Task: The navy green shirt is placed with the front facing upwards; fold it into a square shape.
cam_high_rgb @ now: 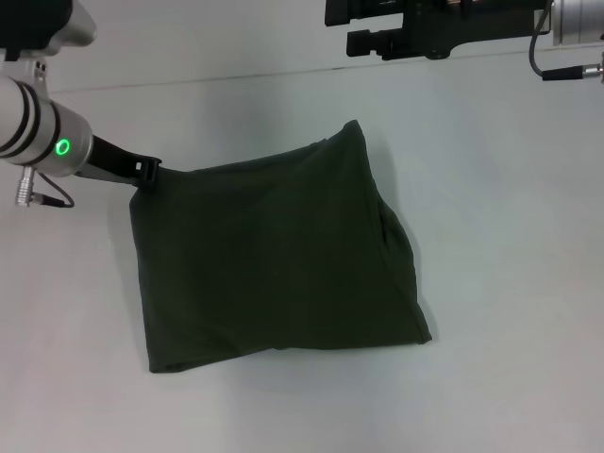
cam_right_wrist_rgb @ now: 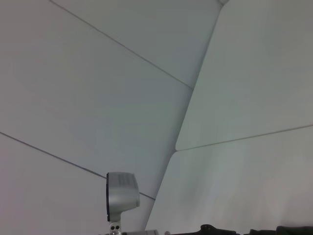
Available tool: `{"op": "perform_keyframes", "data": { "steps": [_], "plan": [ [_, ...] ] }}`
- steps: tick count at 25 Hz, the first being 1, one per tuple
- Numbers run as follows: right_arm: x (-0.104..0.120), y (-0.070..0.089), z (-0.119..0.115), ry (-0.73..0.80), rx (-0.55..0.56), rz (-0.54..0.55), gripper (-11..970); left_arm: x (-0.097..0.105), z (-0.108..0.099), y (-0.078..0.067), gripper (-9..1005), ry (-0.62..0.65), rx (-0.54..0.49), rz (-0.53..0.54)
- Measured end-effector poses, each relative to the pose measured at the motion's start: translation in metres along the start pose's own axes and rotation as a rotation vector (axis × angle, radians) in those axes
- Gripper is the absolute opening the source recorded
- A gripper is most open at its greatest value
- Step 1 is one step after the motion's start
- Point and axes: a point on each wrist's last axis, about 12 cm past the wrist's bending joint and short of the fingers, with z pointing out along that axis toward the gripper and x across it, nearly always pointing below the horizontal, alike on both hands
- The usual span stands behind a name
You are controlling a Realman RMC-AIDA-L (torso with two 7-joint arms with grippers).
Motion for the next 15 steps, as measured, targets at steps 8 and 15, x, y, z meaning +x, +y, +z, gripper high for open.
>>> {"op": "perform_keyframes", "data": {
  "steps": [8,15],
  "plan": [
    [0.000,-0.001,-0.002,-0.005,0.005,0.001,660,0.001,-0.006,0.010,29,-0.015,-0.016,-0.041],
    [0.000,-0.003,-0.001,-0.009,0.007,0.006,660,0.004,-0.007,0.019,28,0.000,-0.063,-0.068]
  ]
}}
